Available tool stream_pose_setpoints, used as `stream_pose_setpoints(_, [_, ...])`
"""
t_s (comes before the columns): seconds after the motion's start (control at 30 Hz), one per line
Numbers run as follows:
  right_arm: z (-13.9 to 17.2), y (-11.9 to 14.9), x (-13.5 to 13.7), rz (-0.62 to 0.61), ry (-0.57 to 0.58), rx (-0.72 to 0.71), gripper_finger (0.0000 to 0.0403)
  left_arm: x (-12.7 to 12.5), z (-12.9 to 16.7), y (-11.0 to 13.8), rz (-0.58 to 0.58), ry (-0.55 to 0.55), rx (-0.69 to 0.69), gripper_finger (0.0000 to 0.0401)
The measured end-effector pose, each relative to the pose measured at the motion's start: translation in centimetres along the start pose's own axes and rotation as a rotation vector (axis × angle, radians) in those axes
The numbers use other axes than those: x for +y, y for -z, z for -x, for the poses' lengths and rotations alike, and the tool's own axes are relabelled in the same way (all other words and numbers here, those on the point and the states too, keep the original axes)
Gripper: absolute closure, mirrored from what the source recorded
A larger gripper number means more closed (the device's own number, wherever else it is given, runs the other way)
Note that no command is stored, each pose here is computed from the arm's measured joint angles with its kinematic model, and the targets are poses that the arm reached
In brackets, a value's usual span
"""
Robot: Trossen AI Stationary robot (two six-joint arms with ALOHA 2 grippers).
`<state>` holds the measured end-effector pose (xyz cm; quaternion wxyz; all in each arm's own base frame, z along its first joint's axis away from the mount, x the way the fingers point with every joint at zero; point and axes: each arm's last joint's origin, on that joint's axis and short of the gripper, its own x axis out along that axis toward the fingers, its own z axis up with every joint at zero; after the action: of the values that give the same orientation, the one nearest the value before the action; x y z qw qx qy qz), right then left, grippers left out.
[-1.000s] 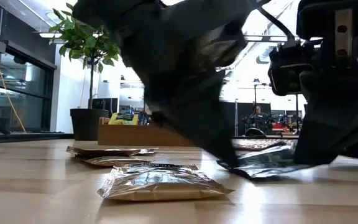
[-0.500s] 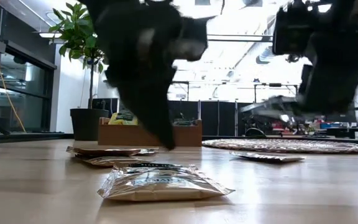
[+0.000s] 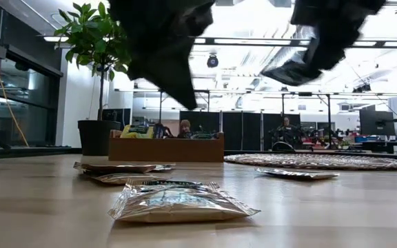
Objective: Pick & Place Tea
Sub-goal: Put the blue tea bag into the right section of the wooden organizer
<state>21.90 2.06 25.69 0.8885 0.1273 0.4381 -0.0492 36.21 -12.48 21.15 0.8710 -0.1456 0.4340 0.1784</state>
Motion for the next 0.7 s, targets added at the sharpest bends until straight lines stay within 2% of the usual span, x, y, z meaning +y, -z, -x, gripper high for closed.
stream_pose_setpoints(0.2, [2.5, -5.2, -3.0, 0.165, 0.151, -0.038, 0.0403, 2.4, 0.9, 2.0, 0.087, -0.014, -0.029, 0.04])
stream_pose_setpoints(0.37, [2.8, -9.0, -5.1, 0.295, 0.231, -0.04, 0.0403, 4.8, 1.7, 4.1, 0.162, 0.094, -0.126, 0.04])
stream_pose_setpoints(0.5, [1.8, -11.7, -6.2, 0.376, 0.257, 0.013, 0.0403, 6.7, 2.2, 5.9, 0.21, 0.177, -0.199, 0.04])
stream_pose_setpoints(0.7, [-1.9, -15.3, -7.5, 0.451, 0.273, 0.172, 0.0403, 9.0, 3.7, 7.5, 0.221, 0.258, -0.276, 0.04])
